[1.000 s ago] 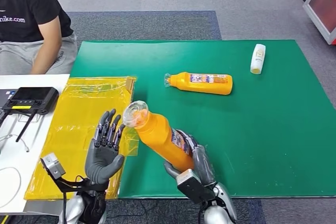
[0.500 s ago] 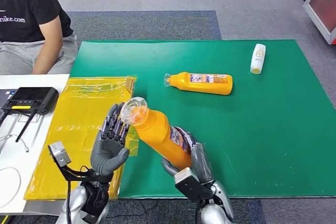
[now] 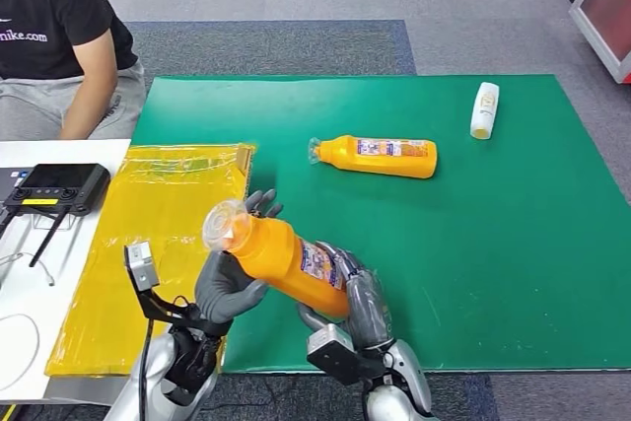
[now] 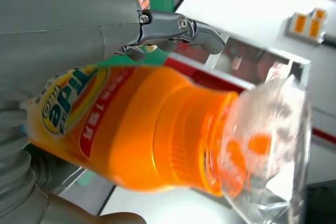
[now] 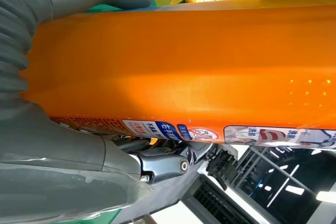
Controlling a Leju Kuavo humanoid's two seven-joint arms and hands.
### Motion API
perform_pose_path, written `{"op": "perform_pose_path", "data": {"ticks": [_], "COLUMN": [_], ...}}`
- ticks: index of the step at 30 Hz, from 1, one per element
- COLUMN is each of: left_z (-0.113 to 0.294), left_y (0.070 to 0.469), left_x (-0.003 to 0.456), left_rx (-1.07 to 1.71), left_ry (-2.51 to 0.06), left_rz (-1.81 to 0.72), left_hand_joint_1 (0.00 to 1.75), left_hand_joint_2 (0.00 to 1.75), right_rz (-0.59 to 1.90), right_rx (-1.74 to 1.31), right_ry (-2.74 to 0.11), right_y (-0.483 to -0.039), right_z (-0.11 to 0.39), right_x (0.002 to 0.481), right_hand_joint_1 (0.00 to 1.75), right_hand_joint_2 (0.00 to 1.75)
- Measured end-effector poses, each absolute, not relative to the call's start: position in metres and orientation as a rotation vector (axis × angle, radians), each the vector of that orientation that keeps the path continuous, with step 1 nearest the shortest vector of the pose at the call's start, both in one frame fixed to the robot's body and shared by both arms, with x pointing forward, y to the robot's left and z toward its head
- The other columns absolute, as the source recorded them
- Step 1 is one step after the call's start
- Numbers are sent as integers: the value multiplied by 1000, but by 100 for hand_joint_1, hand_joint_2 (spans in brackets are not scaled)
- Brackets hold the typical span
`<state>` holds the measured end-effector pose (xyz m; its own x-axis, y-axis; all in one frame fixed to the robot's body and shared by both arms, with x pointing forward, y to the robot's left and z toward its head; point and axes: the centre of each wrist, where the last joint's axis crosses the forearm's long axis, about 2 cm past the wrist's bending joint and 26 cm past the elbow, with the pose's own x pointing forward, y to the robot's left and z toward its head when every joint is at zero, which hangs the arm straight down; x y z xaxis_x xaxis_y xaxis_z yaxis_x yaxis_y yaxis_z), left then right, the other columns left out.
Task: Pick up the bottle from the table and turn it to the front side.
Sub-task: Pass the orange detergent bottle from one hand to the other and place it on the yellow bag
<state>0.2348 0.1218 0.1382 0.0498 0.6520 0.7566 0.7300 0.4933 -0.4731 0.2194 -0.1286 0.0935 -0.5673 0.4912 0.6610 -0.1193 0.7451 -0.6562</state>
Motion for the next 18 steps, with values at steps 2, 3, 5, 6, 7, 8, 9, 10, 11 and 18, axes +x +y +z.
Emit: {"op": "perform_pose_path", "data": {"ticks": [2, 3, 5, 6, 7, 8, 9, 10, 11, 18], "left_z": [138, 138, 137, 137, 137, 137, 137, 137, 138, 139], "left_y": [120, 120, 119, 118, 117, 116, 115, 115, 114, 112], "left_x": [236, 237, 239, 240, 241, 242, 243, 244, 244, 253], "left_rx": [-1204, -1202, -1190, -1180, -1171, -1164, -1158, -1154, -1149, -1112], "left_ry": [-1632, -1625, -1616, -1614, -1614, -1615, -1616, -1617, -1617, -1619], "left_rz": [-109, -116, -134, -149, -165, -182, -195, -206, -213, -246], "left_hand_joint_1": [0, 0, 0, 0, 0, 0, 1, 14, 26, 175], "left_hand_joint_2": [175, 175, 175, 175, 175, 175, 175, 175, 175, 175], "right_rz": [838, 840, 842, 843, 843, 843, 842, 840, 839, 816], "right_rx": [-280, -280, -280, -280, -281, -282, -282, -283, -283, -267], "right_ry": [-2019, -2018, -2012, -2009, -2006, -2003, -2002, -2000, -1998, -1999], "right_y": [-129, -129, -128, -129, -129, -129, -129, -129, -129, -128], "right_z": [93, 93, 92, 92, 91, 91, 91, 91, 90, 91], "right_x": [220, 221, 222, 222, 223, 224, 225, 226, 226, 231], "right_hand_joint_1": [175, 175, 175, 175, 175, 175, 175, 175, 175, 175], "right_hand_joint_2": [175, 175, 175, 175, 175, 175, 175, 175, 175, 175]}}
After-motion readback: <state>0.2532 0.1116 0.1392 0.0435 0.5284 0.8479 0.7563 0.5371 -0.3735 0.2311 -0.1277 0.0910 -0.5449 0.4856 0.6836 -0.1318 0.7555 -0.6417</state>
